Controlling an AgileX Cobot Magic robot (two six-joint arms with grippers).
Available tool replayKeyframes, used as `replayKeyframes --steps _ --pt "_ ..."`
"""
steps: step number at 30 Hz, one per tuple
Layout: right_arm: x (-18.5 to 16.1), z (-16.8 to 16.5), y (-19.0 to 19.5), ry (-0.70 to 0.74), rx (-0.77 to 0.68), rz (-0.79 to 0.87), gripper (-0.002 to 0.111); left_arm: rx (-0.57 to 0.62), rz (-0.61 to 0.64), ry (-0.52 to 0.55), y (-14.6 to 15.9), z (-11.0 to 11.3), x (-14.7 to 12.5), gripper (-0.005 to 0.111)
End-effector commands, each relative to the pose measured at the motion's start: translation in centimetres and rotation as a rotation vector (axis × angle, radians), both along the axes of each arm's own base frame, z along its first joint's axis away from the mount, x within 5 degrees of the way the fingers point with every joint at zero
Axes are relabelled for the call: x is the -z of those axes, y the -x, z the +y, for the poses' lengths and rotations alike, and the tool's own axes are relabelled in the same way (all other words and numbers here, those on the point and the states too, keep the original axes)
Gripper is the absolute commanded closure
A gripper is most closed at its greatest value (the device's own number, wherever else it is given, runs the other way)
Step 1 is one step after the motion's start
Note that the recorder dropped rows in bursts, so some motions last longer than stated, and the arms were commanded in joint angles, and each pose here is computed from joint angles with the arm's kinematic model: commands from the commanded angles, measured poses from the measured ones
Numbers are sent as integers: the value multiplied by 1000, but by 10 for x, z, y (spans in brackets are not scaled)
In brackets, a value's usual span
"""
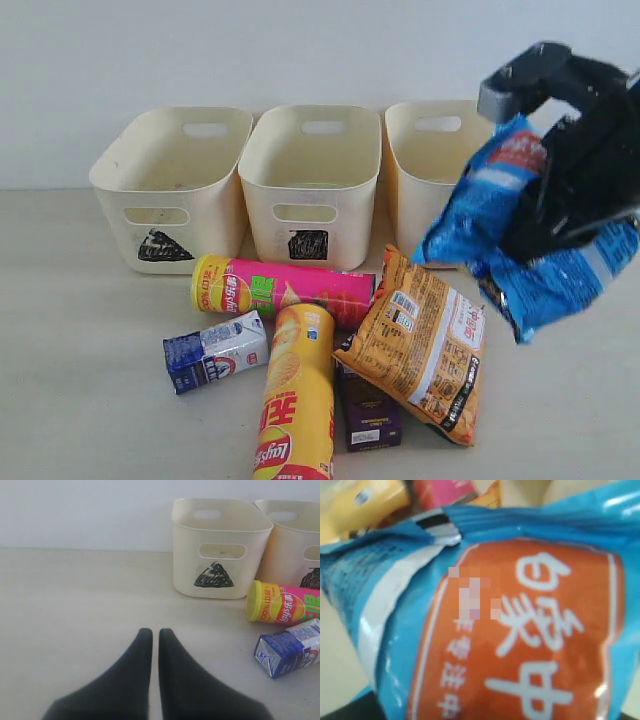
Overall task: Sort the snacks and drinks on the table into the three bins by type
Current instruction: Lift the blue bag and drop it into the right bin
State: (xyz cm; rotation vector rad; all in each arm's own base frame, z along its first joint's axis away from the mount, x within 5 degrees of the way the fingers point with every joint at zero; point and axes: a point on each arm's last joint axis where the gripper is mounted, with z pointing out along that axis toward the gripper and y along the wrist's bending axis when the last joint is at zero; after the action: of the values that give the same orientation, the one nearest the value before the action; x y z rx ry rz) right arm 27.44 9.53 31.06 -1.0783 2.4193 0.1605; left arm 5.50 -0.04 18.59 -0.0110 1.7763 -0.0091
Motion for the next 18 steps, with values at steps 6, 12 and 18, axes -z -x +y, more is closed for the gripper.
replayKeyframes --steps 6,12,18 --pt "-41 6 -64 -203 289 -414 108 -6 -14 5 0 0 -2 103" --pt "-20 0 -148 -268 406 -513 108 -6 -14 5 0 0 -2 103" --pt "18 -9 -209 -268 467 -510 108 -6 -14 5 0 0 -2 103"
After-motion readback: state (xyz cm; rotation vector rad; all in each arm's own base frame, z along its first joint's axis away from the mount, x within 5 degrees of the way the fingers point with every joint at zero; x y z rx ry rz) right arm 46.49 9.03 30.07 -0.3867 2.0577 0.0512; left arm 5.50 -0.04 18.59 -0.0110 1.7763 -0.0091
